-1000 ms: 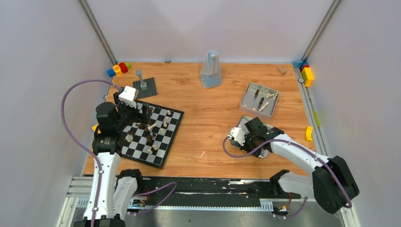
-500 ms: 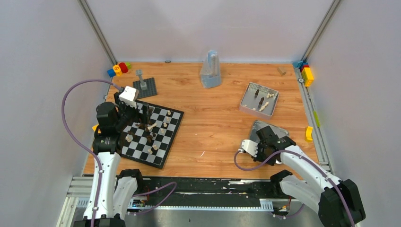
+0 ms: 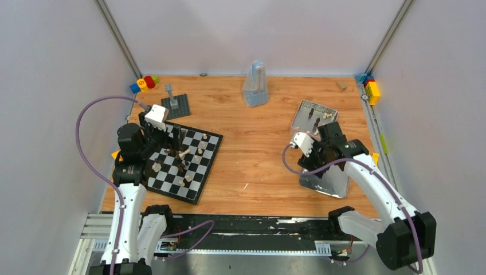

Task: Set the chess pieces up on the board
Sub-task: Move the lid to the center of the board, then move the storage box to the center of the board.

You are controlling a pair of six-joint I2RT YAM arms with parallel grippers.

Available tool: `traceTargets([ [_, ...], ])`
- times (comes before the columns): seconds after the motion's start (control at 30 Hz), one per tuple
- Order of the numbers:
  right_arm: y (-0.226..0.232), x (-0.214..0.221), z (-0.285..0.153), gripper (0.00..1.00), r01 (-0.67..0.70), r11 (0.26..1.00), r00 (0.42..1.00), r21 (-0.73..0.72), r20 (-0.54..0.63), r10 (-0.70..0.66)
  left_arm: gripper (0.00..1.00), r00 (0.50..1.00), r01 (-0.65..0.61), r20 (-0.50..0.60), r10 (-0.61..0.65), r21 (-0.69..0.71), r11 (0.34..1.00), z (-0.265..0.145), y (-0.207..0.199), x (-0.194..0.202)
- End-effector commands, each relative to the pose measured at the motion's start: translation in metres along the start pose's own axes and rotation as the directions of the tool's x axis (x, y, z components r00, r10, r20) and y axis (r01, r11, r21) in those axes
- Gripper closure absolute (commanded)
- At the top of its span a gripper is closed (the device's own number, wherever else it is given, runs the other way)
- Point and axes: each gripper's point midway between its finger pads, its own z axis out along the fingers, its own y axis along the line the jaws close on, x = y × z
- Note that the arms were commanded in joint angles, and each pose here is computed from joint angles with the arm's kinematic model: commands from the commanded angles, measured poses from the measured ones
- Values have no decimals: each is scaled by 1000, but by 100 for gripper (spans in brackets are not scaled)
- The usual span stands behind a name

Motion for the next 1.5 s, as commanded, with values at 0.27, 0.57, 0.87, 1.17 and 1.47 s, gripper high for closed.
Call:
traceTargets([
  [0.27, -110, -62, 36, 31, -227, 967, 972, 116, 95, 217, 0, 999, -24, 37, 23, 27, 999, 2, -3, -9],
  [0.57, -151, -65, 62, 33, -176, 972, 984, 157, 53, 170, 0, 999, -21, 25, 20, 35, 999, 5, -4, -5],
  [0.87, -154, -43, 83, 57, -94, 987, 994, 132, -42, 101, 0, 1000, -20, 19, 19, 42, 999, 7, -4, -3],
  [1.17, -163, -13, 74, 83, -22, 987, 994, 160, -102, 39, 0, 1000, -22, 16, 21, 49, 999, 7, -5, -1],
  [1.47, -161, 20, 64, 98, 5, 987, 990, 158, -140, 18, 0, 1000, -26, 15, 26, 49, 998, 8, -5, 0],
])
